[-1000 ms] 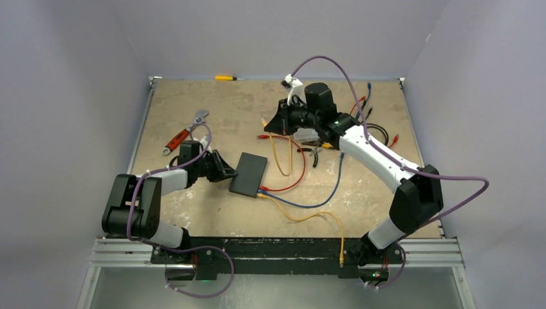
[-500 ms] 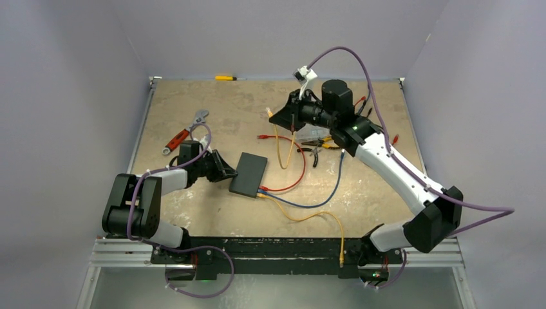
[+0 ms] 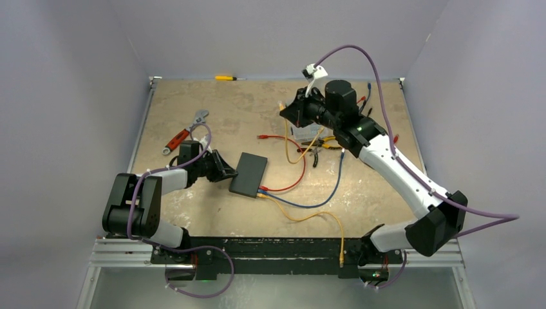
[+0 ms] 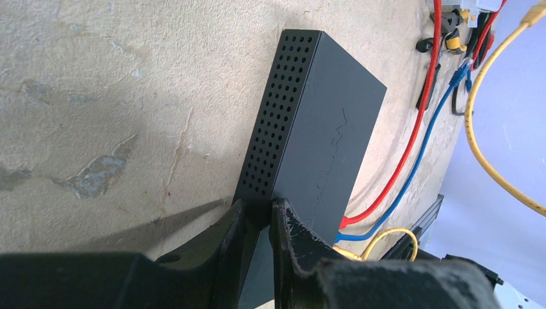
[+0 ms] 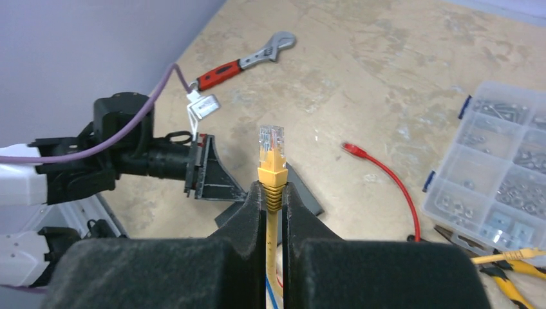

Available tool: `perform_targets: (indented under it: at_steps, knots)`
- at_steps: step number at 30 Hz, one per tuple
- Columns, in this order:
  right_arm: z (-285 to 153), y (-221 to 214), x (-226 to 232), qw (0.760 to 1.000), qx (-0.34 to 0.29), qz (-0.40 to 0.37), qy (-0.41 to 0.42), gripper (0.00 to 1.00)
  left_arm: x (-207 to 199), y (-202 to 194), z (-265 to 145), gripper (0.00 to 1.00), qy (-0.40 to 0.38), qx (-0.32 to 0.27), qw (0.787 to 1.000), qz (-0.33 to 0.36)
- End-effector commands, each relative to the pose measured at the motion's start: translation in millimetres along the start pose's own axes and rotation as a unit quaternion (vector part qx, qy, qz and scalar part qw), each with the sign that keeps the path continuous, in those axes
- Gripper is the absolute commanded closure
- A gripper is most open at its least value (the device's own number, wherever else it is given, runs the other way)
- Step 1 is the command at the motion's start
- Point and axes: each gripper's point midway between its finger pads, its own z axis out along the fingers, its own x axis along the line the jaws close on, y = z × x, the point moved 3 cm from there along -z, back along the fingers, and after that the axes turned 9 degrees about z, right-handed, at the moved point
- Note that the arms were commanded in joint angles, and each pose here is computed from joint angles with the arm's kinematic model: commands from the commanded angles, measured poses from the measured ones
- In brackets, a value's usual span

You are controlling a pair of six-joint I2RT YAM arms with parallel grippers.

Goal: Pull the plug from the switch port
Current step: Place the connector at the corner of the board.

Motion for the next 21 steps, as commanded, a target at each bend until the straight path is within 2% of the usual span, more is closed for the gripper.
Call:
perform_targets:
  at_steps: [1,10,21]
  knots:
    - [-6.0,17.7,-17.9,0.998,-0.03,-0.008,-0.053,1.0,56.6,-40.0,0.6,0.86,0.134,0.049,0.99,-0.015]
    - [-27.1,26.7,-86.6,0.985,-0.046,0.029,-0.163,1.0,56.7,-40.5,1.0,0.87,0.132,0.05,0.99,-0.014]
    - [-70.1,44.9,-129.9,0.955,-0.104,0.034,-0.276,1.0,56.6,-41.0,2.9,0.87,0.128,0.052,0.99,-0.015]
